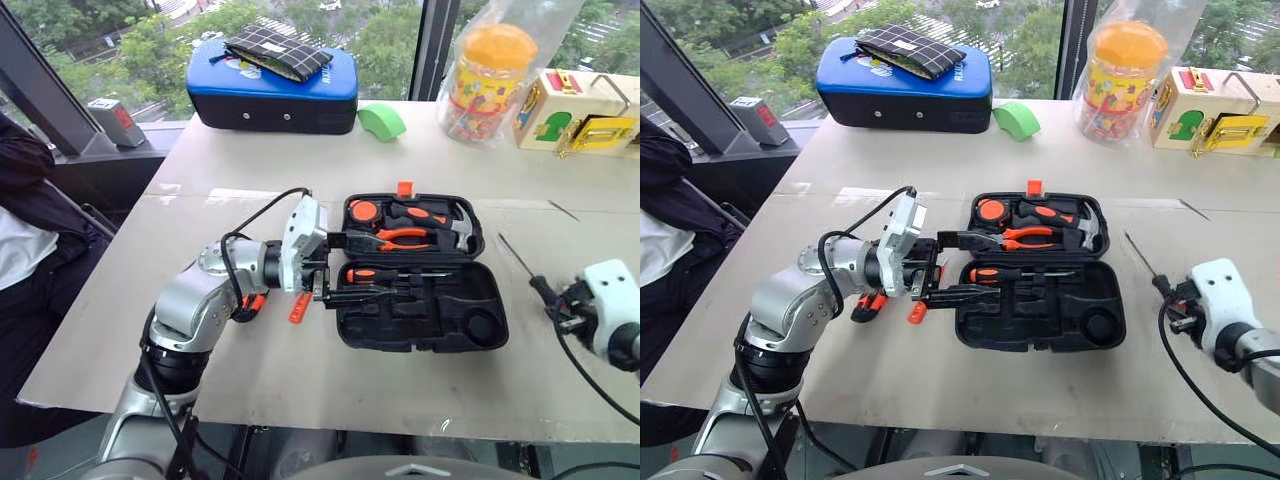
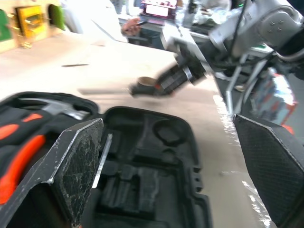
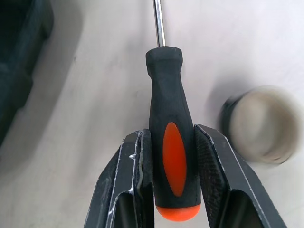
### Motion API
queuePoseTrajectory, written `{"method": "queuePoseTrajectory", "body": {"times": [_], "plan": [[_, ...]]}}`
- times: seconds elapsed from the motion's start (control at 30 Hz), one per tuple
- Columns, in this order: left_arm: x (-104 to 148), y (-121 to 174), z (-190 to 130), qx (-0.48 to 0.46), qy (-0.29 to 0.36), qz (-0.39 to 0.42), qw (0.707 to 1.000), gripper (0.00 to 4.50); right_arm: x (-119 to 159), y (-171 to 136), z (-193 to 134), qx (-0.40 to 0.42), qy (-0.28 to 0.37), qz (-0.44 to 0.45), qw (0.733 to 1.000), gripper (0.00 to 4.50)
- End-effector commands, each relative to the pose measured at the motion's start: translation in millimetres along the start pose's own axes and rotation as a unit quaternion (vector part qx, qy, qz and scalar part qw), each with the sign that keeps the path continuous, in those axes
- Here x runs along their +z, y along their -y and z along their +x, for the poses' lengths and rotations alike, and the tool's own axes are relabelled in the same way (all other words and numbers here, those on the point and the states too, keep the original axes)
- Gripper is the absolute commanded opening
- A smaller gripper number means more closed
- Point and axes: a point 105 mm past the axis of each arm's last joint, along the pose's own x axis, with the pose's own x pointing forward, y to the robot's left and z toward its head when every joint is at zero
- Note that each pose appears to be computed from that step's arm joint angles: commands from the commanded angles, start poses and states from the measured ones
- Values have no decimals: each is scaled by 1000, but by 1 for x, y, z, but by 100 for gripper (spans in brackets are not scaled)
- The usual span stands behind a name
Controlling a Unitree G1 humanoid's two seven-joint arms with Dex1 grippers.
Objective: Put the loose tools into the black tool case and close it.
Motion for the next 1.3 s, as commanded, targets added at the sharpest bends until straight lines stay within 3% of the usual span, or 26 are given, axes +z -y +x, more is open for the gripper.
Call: {"method": "queuePoseTrajectory", "body": {"times": [0.03, 0.13, 0.23, 0.37, 0.53, 0.83, 0.97, 1.2, 1.3], "plan": [[6, 9, -23, -3, 23, 1, 1000, 450, 54, 0, -12, 47, 90, -93, 990, 67], [-8, 18, -43, 6, -3, -12, 1000, 450, 79, -17, -9, 118, 120, -173, 971, 67], [-20, 29, -65, 25, -30, -15, 999, 450, 90, -46, 3, 230, 141, -255, 929, 67], [-24, 36, -78, 43, -42, -12, 998, 450, 81, -55, 25, 295, 128, -334, 886, 67], [-33, 43, -96, 60, -71, -1, 996, 450, 60, -61, 38, 369, 82, -370, 849, 67], [-34, 46, -96, 67, -82, 8, 994, 450, 38, -64, 53, 400, 47, -375, 835, 67], [-34, 44, -93, 66, -83, 9, 994, 450, 39, -58, 61, 387, 41, -354, 850, 67], [-33, 41, -93, 63, -86, 13, 994, 450, 30, -56, 56, 406, 11, -350, 844, 67], [-32, 41, -91, 61, -86, 14, 994, 450, 35, -56, 53, 410, 19, -347, 844, 208]]}}
